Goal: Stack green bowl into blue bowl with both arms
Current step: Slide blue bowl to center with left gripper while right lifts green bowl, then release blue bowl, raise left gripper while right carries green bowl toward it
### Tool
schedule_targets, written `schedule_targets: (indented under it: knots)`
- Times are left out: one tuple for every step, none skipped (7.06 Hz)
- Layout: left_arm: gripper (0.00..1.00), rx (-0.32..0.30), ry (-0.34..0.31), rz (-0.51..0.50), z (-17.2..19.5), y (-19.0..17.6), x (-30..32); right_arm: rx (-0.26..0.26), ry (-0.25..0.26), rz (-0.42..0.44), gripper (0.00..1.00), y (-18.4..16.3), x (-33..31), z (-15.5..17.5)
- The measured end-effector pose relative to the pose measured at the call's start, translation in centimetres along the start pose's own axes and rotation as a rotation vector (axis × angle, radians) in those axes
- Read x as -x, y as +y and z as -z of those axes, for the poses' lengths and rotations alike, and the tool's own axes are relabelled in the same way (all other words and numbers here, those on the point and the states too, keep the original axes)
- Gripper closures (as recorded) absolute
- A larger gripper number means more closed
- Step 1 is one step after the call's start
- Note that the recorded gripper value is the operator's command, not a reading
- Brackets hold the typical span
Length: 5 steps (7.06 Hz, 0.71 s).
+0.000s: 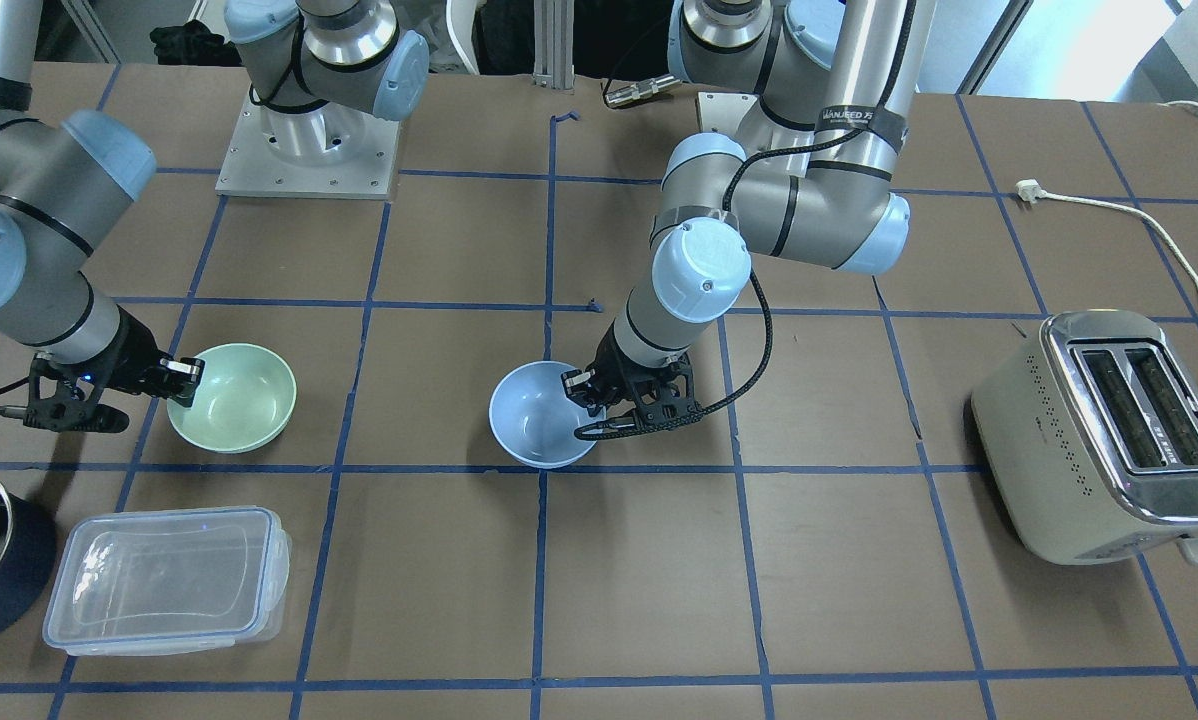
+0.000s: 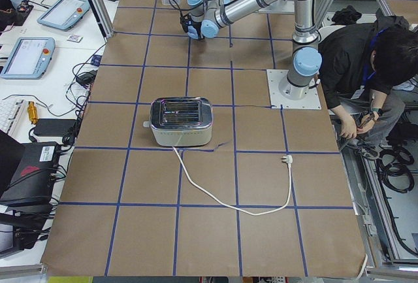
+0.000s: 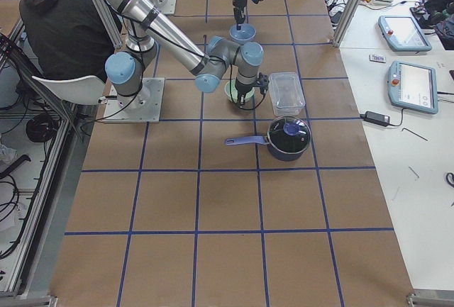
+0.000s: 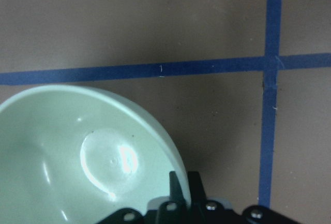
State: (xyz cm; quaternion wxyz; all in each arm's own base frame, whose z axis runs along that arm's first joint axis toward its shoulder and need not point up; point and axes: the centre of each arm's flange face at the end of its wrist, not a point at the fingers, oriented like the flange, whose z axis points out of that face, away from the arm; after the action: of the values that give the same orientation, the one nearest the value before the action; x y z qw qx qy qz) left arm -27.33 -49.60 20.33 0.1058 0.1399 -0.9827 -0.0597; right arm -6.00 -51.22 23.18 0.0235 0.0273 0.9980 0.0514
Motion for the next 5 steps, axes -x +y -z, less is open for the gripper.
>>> schedule_targets:
  knots:
    - [0.02,0.006,-0.005,0.003,-0.4,0.0,0.1,0.01,-0.008,0.0,1.0,-0.8,-0.2,2.0]
    - [0.0,0.0,-0.003,0.003,-0.2,-0.1,0.0,0.014,-0.015,0.001,1.0,-1.6,-0.3,3.8]
    - [0.0,-0.014,0.006,0.003,0.6,-0.3,-0.2,0.004,-0.036,0.001,1.0,-2.1,-0.1,5.0]
    - [0.0,-0.03,0.017,0.007,1.7,-0.8,-0.2,-0.013,-0.072,0.004,1.0,-2.2,0.6,5.7]
    - [0.0,-0.056,0.029,0.009,3.7,-1.9,0.5,-0.031,-0.096,0.018,1.0,-2.3,1.8,6.2]
